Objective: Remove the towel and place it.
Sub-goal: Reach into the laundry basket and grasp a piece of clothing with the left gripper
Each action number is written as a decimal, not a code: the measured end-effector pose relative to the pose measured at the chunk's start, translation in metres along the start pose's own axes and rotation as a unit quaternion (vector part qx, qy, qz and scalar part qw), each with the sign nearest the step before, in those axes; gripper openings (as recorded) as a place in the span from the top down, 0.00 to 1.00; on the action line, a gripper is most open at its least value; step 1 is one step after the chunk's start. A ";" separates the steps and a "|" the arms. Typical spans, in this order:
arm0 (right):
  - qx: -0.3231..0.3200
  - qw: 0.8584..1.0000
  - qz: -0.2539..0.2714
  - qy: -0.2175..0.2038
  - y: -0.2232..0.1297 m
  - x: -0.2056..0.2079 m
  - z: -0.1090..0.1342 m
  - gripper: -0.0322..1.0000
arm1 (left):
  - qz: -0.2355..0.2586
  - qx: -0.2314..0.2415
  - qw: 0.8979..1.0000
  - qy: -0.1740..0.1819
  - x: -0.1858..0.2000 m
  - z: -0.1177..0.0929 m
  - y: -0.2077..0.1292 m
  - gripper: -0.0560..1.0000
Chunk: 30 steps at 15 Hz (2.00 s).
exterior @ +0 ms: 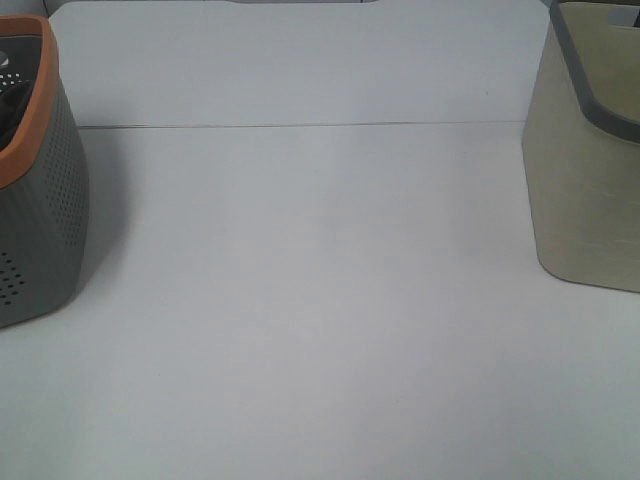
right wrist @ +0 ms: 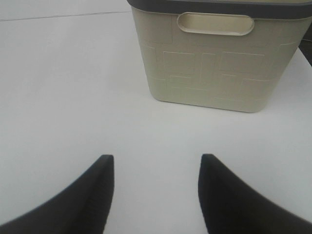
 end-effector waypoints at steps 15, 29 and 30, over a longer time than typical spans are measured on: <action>-0.001 1.000 0.001 0.003 0.000 0.000 0.001 0.44 | 0.000 0.000 1.000 0.000 0.000 0.000 0.000 0.01; -0.001 1.000 0.001 0.003 0.000 0.000 0.001 0.44 | 0.000 -0.001 1.000 0.000 0.000 0.000 0.000 0.01; -0.001 1.000 0.001 0.003 0.000 0.000 0.001 0.44 | 0.000 -0.001 1.000 0.000 0.000 0.000 0.000 0.01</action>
Point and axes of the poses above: a point on each arm's last joint axis where the gripper is mounted, x pointing back along that axis away from the gripper, z along the wrist's bending axis when the last joint is at zero, y = z × x, the point moved 10 cm from there along -x, pointing out along that axis toward the gripper, and after that the axes turned 10 degrees about -x, right-handed, at the moved point
